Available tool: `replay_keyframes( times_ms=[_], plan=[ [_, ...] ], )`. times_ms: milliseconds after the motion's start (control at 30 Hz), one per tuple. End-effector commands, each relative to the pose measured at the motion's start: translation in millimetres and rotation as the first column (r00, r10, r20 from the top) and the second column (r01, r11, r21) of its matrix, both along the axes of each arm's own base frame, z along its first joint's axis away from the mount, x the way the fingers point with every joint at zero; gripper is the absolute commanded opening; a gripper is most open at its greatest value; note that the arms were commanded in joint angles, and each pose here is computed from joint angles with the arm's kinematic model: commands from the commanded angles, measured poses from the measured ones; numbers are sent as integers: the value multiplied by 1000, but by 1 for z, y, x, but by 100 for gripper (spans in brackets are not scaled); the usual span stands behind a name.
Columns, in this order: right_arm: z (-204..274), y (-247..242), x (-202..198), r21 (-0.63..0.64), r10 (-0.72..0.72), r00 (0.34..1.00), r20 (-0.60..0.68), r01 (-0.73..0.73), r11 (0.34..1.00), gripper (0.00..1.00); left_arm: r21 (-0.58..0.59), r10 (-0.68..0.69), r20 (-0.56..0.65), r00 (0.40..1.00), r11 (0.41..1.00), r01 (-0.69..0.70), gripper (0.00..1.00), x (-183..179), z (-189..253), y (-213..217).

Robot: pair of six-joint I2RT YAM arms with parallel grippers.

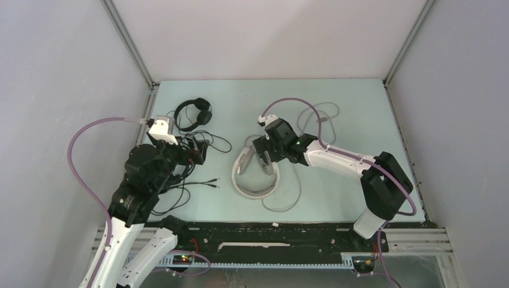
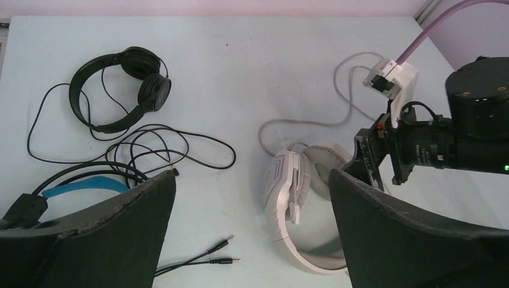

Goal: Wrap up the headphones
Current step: Pick up the headphones from the center of the board.

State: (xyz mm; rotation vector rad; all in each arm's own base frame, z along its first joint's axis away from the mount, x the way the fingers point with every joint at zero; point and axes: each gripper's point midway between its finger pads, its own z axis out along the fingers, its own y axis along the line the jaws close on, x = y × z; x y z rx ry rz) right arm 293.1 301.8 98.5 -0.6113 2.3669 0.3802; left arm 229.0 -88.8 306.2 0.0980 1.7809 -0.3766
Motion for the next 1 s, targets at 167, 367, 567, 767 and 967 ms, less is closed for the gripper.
replay_keyframes(
  times_ms=[167,367,567,767,967],
  plan=[
    [-3,12,22,-11,-9,1000,29,9,1000,84,6,20,17,1000,1000,-20,100,5,-1,2],
    [-6,6,26,-34,-40,999,36,41,999,59,11,29,12,1000,1000,-29,100,6,-2,4],
    [15,-9,32,9,-113,993,39,113,994,36,19,41,0,999,999,-41,100,8,-5,5],
    [57,-21,33,168,-165,986,4,162,972,29,23,53,-5,999,998,-53,100,8,-7,7],
    [103,-27,28,352,-185,983,-3,175,920,27,27,46,-19,999,999,-46,100,10,-10,5]
  ],
)
